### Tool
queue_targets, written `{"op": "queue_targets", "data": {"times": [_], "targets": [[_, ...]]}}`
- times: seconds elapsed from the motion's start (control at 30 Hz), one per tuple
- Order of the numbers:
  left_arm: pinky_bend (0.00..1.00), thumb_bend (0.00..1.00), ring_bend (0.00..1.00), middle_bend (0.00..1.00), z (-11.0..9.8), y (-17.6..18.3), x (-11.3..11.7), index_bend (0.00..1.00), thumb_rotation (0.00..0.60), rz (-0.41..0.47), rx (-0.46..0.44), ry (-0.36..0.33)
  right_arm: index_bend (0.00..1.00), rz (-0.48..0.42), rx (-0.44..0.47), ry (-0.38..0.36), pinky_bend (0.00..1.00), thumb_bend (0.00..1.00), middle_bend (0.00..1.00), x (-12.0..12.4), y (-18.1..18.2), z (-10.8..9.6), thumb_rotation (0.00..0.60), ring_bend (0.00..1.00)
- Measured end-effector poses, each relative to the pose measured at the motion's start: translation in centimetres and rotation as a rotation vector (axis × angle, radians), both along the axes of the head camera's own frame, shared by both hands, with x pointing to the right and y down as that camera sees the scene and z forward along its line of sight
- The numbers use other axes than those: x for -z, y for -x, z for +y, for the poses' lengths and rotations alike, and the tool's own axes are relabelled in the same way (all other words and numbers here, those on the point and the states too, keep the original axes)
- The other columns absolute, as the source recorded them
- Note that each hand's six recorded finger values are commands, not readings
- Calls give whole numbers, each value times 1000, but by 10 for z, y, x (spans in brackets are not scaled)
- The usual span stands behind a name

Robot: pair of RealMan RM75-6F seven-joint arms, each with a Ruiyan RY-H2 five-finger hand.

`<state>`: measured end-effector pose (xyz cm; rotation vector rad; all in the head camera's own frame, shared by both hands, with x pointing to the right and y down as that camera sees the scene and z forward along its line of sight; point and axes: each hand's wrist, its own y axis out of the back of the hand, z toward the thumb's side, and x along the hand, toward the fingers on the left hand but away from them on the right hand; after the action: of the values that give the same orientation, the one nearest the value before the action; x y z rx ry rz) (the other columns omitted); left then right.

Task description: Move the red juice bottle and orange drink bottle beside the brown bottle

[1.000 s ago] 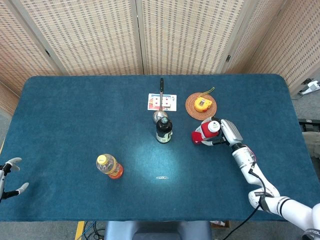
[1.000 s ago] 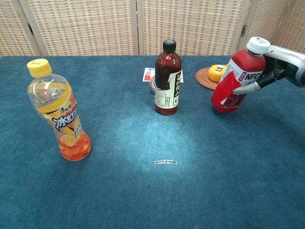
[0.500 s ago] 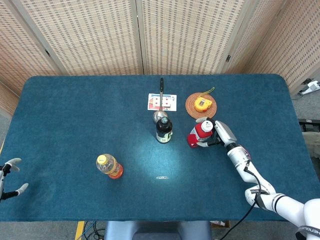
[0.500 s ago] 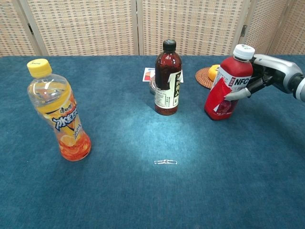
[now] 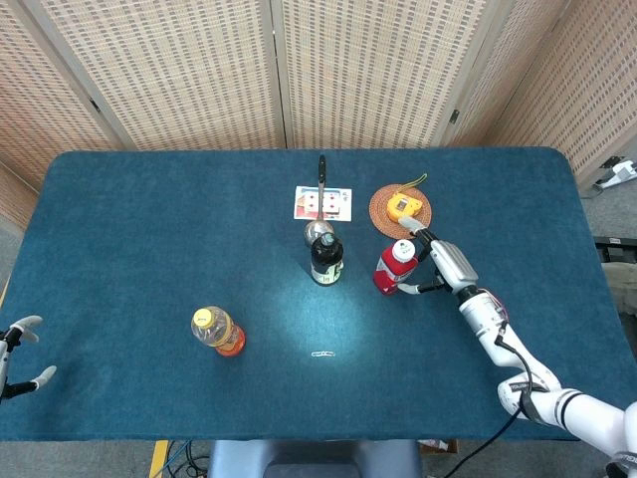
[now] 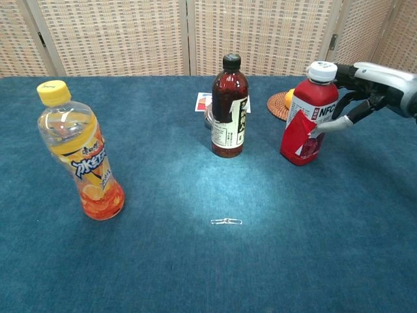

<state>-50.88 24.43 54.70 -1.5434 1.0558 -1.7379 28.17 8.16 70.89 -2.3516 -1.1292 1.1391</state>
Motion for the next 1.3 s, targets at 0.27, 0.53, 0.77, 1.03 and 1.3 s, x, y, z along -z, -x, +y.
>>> {"op": "queue_targets", "data": {"times": [0.27, 0.53, 0.77, 1.03, 1.3], "targets": [[593, 150, 370, 413, 1, -5, 0, 439, 600, 11, -5, 1, 0, 160, 96, -124, 415, 0, 121, 41, -21, 15, 600, 128], [593, 151, 370, 413, -2, -20, -3, 414, 600, 49, -35, -8, 43, 354, 103, -261, 416, 0, 165, 107, -68, 51, 600, 128], [593, 151, 365, 413, -7, -41, -6, 381, 600, 121, -30, -32, 70, 457, 53, -277, 416, 0, 187, 143, -113, 96, 600, 128], [536, 151, 348, 364, -12, -72, -12, 324, 600, 248, -31, -9, 106, 478, 17, -315, 415, 0, 201, 164, -130, 127, 600, 128], [221, 150, 159, 198, -20, -104, -24, 133, 600, 419, -9, 67, 133, 435, -15, -344, 416, 0, 215, 179, -134, 134, 600, 128]]}}
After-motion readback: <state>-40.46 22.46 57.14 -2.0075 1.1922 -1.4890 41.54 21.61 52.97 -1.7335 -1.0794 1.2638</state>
